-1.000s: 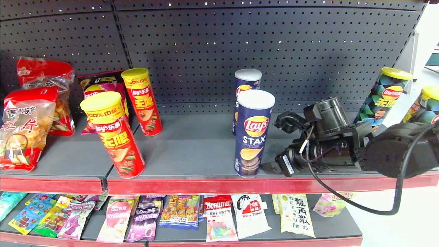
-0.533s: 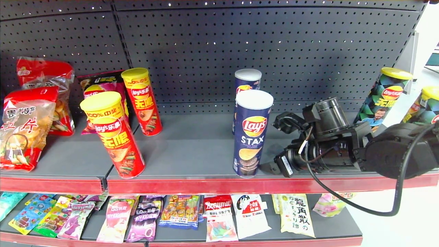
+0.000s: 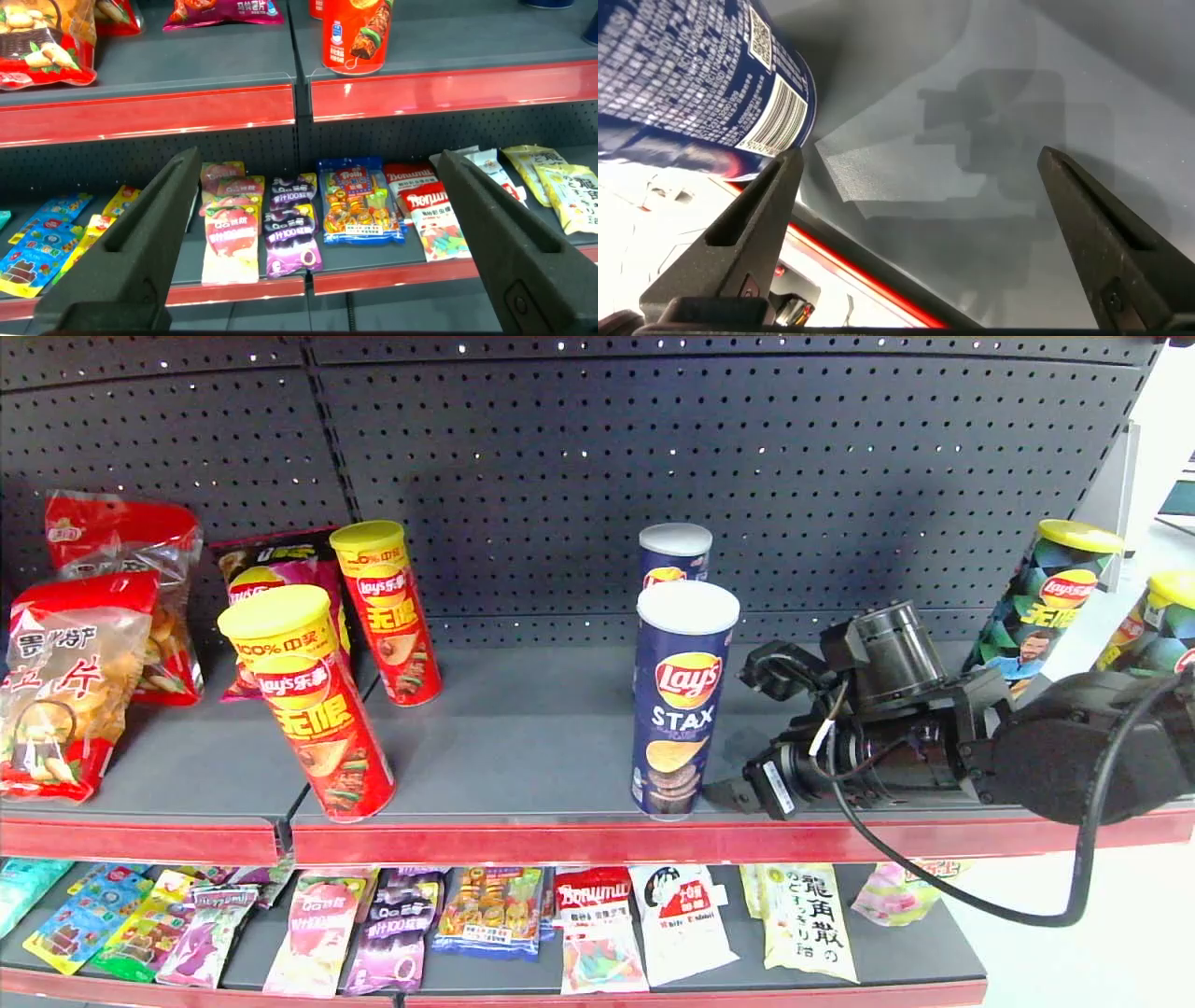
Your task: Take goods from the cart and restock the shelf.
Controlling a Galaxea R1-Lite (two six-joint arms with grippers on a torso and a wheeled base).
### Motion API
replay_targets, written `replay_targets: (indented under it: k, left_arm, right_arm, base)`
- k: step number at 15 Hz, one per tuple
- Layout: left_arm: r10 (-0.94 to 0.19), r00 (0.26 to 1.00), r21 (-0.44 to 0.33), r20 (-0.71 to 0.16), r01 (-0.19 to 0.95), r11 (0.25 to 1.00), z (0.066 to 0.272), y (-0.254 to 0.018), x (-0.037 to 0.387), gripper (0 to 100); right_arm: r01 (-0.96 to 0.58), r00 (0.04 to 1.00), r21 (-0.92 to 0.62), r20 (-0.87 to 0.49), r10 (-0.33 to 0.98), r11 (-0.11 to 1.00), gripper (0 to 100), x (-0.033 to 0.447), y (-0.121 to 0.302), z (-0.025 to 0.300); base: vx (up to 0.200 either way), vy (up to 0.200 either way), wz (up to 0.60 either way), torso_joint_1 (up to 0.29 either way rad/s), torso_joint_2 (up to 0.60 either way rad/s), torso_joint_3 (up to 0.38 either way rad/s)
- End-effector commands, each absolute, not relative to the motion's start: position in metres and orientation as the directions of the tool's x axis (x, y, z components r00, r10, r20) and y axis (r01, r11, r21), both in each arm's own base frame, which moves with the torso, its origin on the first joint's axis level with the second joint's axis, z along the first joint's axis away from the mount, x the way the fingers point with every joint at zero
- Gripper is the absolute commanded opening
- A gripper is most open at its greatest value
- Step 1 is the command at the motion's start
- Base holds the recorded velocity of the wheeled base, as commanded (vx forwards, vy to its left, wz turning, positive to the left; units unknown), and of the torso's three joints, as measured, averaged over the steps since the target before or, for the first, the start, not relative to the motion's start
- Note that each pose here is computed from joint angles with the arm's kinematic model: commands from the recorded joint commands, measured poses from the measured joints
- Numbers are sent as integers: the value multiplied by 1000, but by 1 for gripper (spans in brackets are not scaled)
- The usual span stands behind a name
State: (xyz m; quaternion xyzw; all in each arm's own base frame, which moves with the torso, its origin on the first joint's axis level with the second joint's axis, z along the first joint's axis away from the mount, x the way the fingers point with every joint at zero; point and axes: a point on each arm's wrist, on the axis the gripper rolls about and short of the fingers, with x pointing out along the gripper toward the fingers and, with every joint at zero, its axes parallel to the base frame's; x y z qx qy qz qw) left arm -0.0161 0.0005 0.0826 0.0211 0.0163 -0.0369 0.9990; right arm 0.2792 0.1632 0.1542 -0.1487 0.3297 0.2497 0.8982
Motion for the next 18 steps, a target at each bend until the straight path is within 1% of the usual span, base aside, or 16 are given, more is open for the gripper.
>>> replay_targets:
  k: [1, 18]
  left_arm:
    - [-72, 997, 41, -35, 73, 996, 83, 1, -16, 100]
    - [-75, 997, 39, -35, 76, 996, 83, 0, -16, 100]
  right_arm:
    - [-549, 657, -102, -667, 353, 829, 100, 279, 164, 154]
    - [-553, 657, -104, -664, 356, 827, 100, 280, 167, 154]
  base:
    - [0, 0, 0, 0, 0, 0]
    - [0, 0, 0, 0, 0, 0]
